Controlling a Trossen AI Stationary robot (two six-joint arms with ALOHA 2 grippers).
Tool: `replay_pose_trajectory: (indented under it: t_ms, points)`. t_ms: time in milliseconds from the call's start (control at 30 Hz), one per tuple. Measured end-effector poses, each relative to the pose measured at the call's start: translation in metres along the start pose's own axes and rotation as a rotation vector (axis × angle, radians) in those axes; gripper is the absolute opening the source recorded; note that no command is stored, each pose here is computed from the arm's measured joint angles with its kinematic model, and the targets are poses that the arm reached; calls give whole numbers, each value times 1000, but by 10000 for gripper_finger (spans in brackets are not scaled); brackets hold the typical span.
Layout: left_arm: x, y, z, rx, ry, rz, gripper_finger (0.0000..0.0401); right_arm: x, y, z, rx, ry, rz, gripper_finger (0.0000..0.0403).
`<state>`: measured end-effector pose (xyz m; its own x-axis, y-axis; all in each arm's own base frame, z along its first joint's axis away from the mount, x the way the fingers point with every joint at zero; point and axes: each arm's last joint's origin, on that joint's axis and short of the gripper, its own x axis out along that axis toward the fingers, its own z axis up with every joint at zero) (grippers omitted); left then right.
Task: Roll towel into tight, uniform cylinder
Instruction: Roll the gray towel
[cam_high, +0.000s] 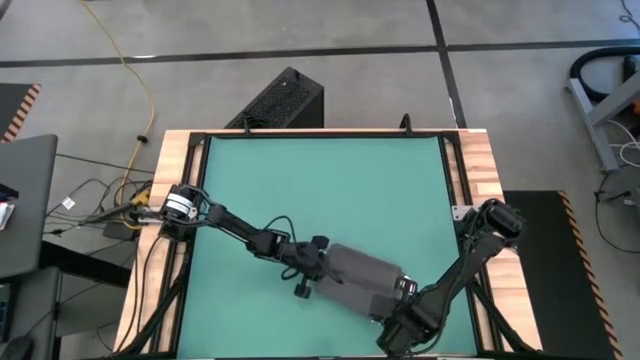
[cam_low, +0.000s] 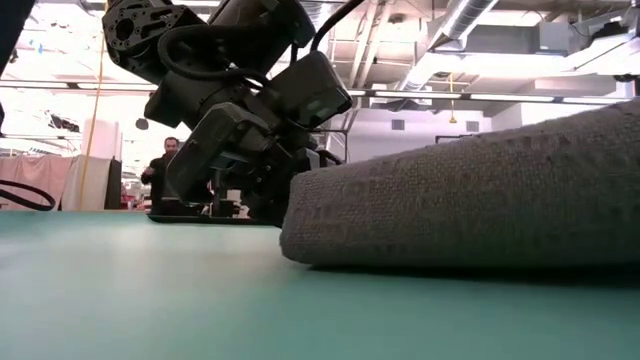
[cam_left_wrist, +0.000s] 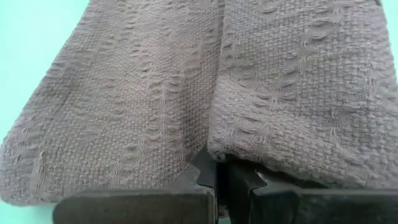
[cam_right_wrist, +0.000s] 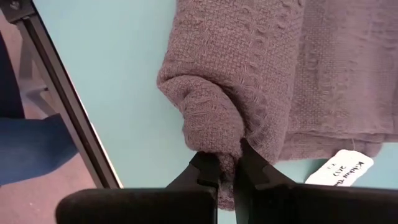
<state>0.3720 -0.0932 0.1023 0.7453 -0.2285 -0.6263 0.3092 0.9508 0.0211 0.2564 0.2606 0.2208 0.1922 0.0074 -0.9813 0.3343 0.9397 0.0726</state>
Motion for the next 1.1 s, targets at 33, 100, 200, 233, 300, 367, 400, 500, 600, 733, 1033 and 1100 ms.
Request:
replay_pose_trajectory:
  t_ms: [33, 100, 200, 233, 300, 367, 400, 500, 600, 733, 1033, 1100]
  points:
    - [-1, 0, 1, -6, -6, 17, 0, -1, 0, 0, -6, 0, 0, 28]
    - [-6, -1, 6, 26, -15, 52, 0, -1, 0, 0, -15, -17, -4, 28]
    - [-17, -2, 15, 61, -12, 81, 0, -1, -1, 1, -24, -34, -12, 28]
    - [-22, -2, 19, 64, -18, 86, 0, -1, -1, 1, -24, -42, -13, 28]
    - [-32, -1, 26, 66, -25, 86, 0, 2, -1, 0, -25, -45, -10, 28]
    - [-39, -2, 29, 74, -6, 75, 0, 7, -1, -3, -31, -45, -8, 28]
    - [-41, -3, 31, 75, -11, 74, 0, 10, -2, -4, -32, -45, -5, 28]
    - [-48, -6, 36, 113, -30, 70, 0, 17, -3, -5, -30, -46, 4, 28]
    - [-52, -10, 42, 176, -65, 65, 0, 18, -3, -5, -43, -48, 5, 28]
    - [-53, -19, 48, 268, -137, -14, 0, 18, -3, -5, -52, -51, 5, 28]
    - [-23, -5, 34, 328, -180, 31, 0, 18, -3, -5, -80, -54, 8, 28]
    - [-20, -2, 34, 324, -199, 32, 0, 18, -3, -5, -85, -54, 8, 28]
